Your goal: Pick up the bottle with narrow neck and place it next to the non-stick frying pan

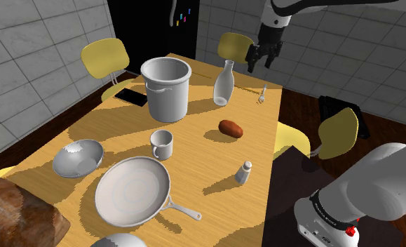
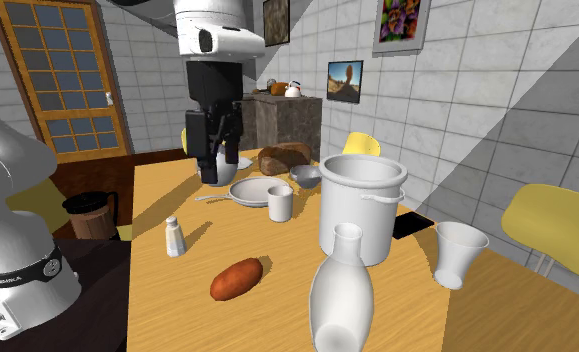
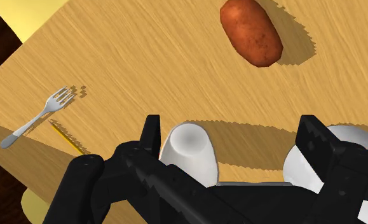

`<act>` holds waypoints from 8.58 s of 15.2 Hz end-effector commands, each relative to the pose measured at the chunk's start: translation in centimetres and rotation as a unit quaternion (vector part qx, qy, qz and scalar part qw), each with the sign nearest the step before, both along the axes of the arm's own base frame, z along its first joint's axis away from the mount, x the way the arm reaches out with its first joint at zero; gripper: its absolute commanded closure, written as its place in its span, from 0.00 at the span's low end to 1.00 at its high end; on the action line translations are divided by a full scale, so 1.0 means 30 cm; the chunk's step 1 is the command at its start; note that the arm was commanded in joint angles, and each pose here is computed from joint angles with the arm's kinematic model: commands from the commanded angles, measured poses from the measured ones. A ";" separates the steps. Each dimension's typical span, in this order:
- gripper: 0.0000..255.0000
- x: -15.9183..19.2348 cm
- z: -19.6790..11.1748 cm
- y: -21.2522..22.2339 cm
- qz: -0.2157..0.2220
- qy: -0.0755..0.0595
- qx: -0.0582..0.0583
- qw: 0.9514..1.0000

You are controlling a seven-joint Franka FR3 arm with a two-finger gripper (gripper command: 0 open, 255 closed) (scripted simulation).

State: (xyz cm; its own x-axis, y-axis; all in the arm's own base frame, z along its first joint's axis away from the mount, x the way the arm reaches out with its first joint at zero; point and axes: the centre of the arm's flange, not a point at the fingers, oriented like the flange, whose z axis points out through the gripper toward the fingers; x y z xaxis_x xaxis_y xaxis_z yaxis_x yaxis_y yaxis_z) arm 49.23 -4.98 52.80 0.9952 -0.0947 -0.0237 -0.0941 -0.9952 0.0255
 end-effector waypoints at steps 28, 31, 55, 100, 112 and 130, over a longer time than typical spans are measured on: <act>0.00 0.648 -0.321 -0.158 -0.006 -0.010 -0.002 1.000; 0.00 0.648 -0.321 -0.158 -0.006 -0.010 -0.002 1.000; 1.00 0.648 -0.075 -0.158 -0.006 -0.010 -0.002 1.000; 1.00 -0.443 0.498 0.907 -0.006 -0.010 -0.002 1.000; 1.00 -0.807 0.640 1.262 -0.006 -0.010 -0.002 1.000; 1.00 -1.130 0.626 1.577 -0.006 -0.010 -0.002 1.000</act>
